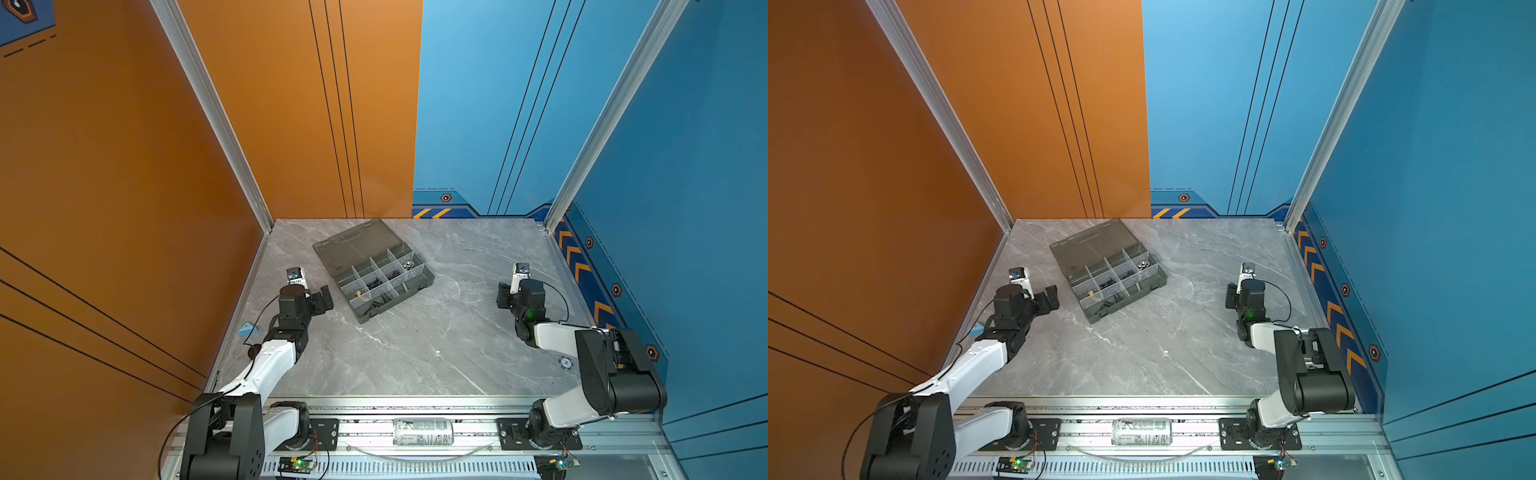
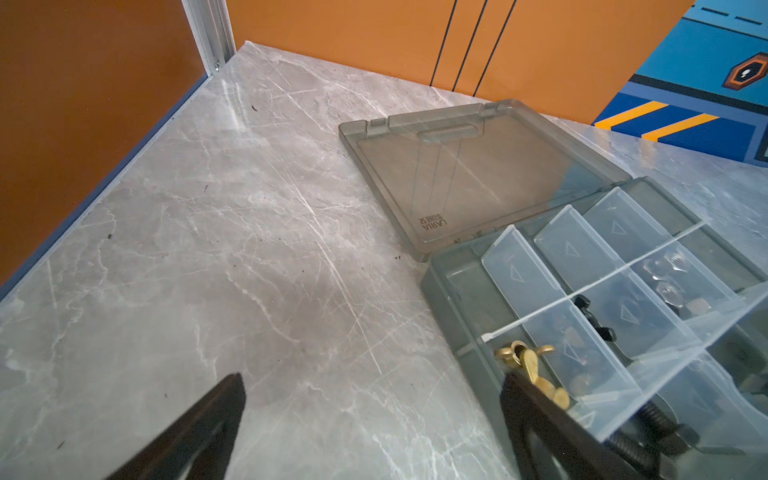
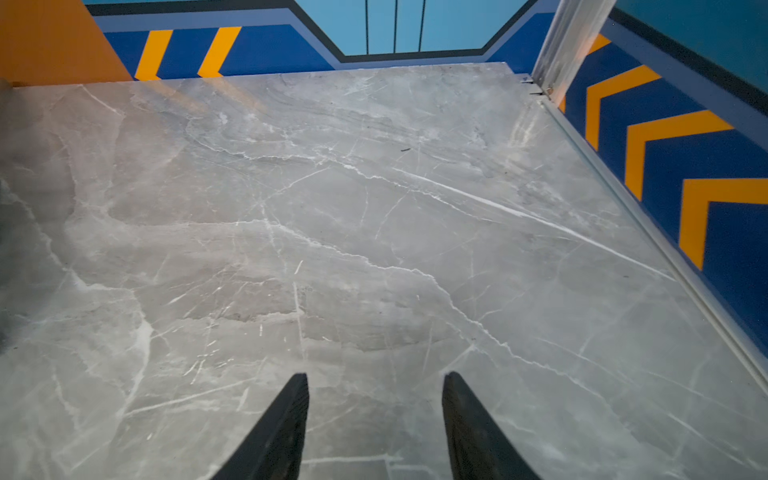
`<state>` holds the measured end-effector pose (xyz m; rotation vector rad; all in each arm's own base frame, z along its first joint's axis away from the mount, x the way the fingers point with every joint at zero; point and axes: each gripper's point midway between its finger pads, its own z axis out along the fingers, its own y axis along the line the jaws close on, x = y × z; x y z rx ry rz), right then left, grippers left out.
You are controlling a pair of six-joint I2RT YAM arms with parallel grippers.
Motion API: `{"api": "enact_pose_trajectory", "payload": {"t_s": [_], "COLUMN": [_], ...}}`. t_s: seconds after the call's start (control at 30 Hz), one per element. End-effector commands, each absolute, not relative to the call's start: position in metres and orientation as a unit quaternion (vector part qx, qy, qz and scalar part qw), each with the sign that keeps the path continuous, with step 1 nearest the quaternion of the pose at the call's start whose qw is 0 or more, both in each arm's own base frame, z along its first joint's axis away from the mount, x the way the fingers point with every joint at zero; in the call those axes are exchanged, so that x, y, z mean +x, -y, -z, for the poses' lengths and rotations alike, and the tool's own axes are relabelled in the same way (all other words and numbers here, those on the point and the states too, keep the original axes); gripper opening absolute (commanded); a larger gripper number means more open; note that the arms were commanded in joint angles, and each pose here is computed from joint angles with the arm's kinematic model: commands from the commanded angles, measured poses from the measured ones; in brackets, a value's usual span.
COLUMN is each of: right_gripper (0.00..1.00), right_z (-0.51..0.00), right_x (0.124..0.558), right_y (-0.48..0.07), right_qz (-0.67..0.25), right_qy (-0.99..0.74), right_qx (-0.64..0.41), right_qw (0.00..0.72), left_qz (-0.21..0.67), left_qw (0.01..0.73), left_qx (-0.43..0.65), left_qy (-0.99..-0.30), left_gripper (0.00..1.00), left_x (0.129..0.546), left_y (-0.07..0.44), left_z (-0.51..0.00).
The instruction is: Sort the screws and nuts into containers
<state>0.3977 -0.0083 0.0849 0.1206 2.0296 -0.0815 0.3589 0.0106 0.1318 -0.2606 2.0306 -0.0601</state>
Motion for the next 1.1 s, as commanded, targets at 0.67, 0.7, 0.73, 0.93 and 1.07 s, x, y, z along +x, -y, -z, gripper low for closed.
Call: {"api": "enact_pose_trajectory", "payload": {"t_s": [0.67,0.7,0.73,0.93,1.07], "right_gripper": [0.83,0.84,0.84,0.91,1.0], "right_z": [-0.093,-0.092,-0.092,-0.092,-0.093], "right_x": [0.391,0.391,0.391,0.391,0.391], "right_y": [0.023,0.024,0.024,0.024,0.023], "right_qz": [0.065,0.066,0.065,0.065,0.065], "right_qy": [-0.817,-0.818,-0.817,-0.818,-0.817], "right_qx": [0.073,0.073,0.074,0.074,0.073], "right_qw": [0.568,0.567,0.567,0.567,0.568], "left_qz": [-0.055,-0.054,-0.054,-0.087,-0.105], "left_qw": [0.548,0.546,0.549,0.587,0.587], "left_qx": [-0.082,-0.078,-0.073,-0.041,-0.053], "left_qy": [-0.83,-0.833,-0.831,-0.804,-0.801], "left_gripper": [0.98,0.98,0.98,0.98,0.97], "left_x": [0.395,0.395,0.397,0.39,0.388], "left_y": [-0.037,-0.035,-0.032,-0.017,-0.021], "left_z": [-0.107,-0.102,-0.1,-0.094,-0.095]}}
